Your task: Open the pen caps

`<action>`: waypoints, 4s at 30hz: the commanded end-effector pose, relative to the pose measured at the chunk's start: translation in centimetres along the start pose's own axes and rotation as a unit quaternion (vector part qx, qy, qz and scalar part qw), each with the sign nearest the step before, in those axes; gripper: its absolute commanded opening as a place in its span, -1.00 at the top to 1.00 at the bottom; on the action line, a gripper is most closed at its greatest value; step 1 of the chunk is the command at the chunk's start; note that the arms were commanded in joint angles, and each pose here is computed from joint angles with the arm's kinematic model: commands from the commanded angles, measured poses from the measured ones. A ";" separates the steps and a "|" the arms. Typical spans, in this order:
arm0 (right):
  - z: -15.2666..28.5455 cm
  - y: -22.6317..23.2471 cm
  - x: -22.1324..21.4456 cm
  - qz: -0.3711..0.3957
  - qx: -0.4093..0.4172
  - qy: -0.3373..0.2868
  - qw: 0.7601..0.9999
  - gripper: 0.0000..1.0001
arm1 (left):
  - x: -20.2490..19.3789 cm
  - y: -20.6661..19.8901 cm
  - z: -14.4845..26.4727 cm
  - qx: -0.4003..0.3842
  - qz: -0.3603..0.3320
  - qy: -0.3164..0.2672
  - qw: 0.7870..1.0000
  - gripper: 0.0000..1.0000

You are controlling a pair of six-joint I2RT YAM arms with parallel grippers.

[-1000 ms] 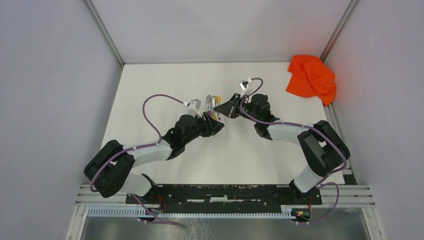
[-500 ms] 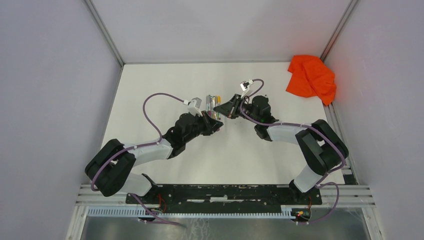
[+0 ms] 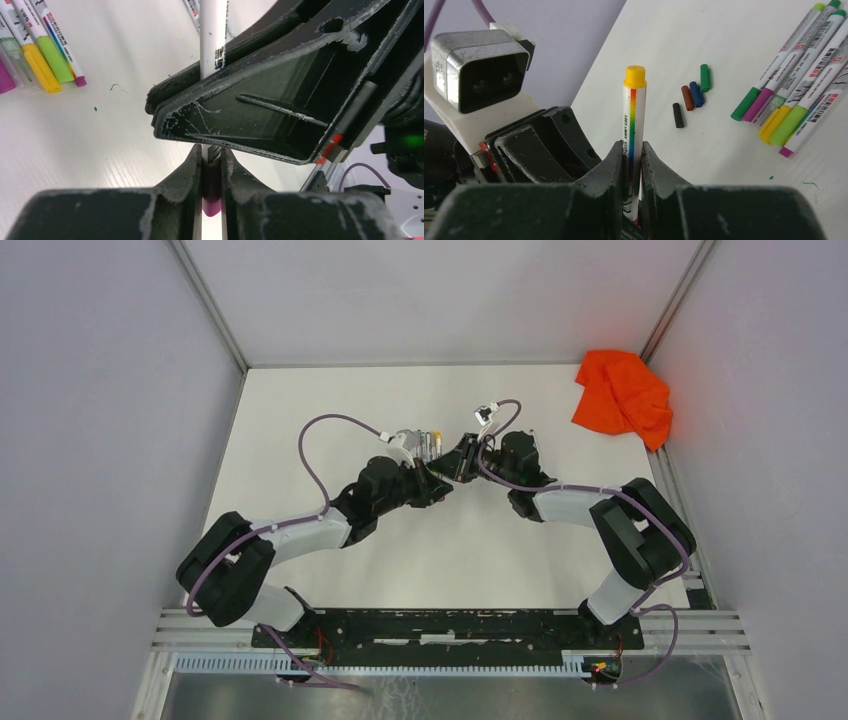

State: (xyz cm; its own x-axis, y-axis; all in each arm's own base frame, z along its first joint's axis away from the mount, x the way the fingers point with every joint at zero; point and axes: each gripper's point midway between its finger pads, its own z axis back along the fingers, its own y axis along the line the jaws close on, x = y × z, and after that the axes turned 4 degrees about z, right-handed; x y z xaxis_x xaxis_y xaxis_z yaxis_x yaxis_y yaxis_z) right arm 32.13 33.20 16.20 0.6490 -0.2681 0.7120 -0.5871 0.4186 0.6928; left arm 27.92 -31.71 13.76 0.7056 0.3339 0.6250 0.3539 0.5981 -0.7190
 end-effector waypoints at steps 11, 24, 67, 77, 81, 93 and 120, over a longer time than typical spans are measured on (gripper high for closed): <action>0.2 -1.9 3.6 0.058 -0.033 -0.011 0.998 1.00 | -1.1 1.3 -0.4 0.025 -0.042 0.034 0.998 0.95; 0.9 -1.1 11.3 0.027 0.084 -0.109 0.990 1.00 | -3.3 0.1 2.7 -0.048 -0.067 0.049 0.995 0.95; 5.6 -22.2 3.7 0.164 -0.407 0.184 0.880 1.00 | -0.3 19.1 8.3 0.477 0.327 -0.118 0.807 0.95; 7.3 -24.2 3.4 0.178 -0.459 0.207 0.846 0.97 | -1.4 20.3 7.8 0.483 0.351 -0.093 0.797 0.72; 7.9 -24.8 3.4 0.183 -0.474 0.214 0.835 0.93 | -1.5 20.6 7.7 0.483 0.353 -0.087 0.796 0.60; 9.1 -25.7 3.1 0.186 -0.500 0.228 0.814 0.56 | -1.6 21.1 7.8 0.485 0.354 -0.075 0.796 0.03; 4.5 -17.9 10.2 0.255 -0.452 0.143 0.843 0.34 | 2.2 19.0 9.0 0.444 0.304 -0.114 0.835 -0.42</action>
State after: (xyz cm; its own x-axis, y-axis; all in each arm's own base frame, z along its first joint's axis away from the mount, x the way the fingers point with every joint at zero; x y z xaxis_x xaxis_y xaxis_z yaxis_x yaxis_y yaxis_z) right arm 46.11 17.08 7.41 0.6596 0.3269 0.6768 -0.2948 0.9408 -0.1672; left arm 30.64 -14.10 2.92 0.4045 0.8735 0.2710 -0.7350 0.4868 -0.4719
